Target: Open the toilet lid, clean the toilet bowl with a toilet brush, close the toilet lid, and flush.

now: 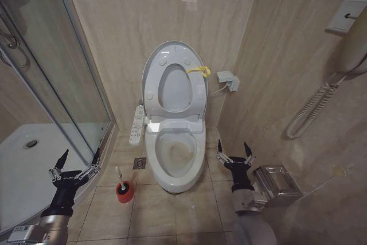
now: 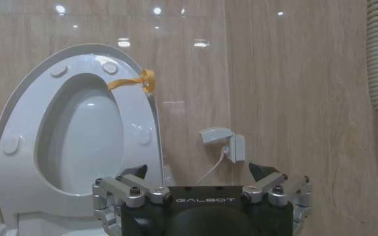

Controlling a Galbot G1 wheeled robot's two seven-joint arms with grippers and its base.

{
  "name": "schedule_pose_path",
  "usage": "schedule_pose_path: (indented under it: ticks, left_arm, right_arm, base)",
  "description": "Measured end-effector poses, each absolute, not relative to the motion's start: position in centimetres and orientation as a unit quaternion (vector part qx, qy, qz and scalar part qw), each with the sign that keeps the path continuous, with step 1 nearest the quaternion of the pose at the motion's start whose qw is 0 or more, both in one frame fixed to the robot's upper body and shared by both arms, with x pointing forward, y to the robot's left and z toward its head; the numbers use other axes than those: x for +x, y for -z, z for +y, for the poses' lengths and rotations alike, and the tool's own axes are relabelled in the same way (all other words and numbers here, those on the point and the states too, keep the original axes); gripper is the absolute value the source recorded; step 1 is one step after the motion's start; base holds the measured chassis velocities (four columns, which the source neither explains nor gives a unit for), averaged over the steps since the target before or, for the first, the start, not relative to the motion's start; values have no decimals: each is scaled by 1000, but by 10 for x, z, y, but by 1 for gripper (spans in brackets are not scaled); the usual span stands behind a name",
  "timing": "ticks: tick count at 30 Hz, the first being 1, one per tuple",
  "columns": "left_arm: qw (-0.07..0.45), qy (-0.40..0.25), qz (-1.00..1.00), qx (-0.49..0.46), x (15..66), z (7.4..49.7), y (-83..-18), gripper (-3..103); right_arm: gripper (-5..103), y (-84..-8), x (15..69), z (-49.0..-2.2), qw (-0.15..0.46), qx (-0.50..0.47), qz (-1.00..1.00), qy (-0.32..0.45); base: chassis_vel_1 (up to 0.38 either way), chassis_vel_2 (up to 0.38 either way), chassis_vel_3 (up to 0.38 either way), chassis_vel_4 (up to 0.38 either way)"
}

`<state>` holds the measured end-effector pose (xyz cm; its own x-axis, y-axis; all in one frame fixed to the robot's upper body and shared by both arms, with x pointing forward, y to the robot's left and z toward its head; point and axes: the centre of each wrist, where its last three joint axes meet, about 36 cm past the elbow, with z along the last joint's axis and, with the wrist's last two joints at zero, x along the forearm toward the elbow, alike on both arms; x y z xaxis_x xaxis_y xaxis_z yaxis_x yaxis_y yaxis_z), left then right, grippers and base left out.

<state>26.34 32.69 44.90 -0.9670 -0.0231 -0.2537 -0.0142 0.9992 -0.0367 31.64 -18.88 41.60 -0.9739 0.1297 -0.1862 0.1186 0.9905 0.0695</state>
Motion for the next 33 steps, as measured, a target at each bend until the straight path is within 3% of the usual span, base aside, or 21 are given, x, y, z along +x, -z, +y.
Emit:
schedule_pose_path:
  ticks: [20, 33]
  left_arm:
    - [128, 17, 992, -9, 263, 327, -449, 100]
    - [128, 17, 992, -9, 263, 327, -449, 100]
  right_arm:
    - [100, -416, 316, -189, 96, 63, 993, -29]
    - [100, -416, 317, -189, 96, 62, 993, -29]
  base:
    - [-1, 3, 3, -2]
    - [-97, 89, 88, -87]
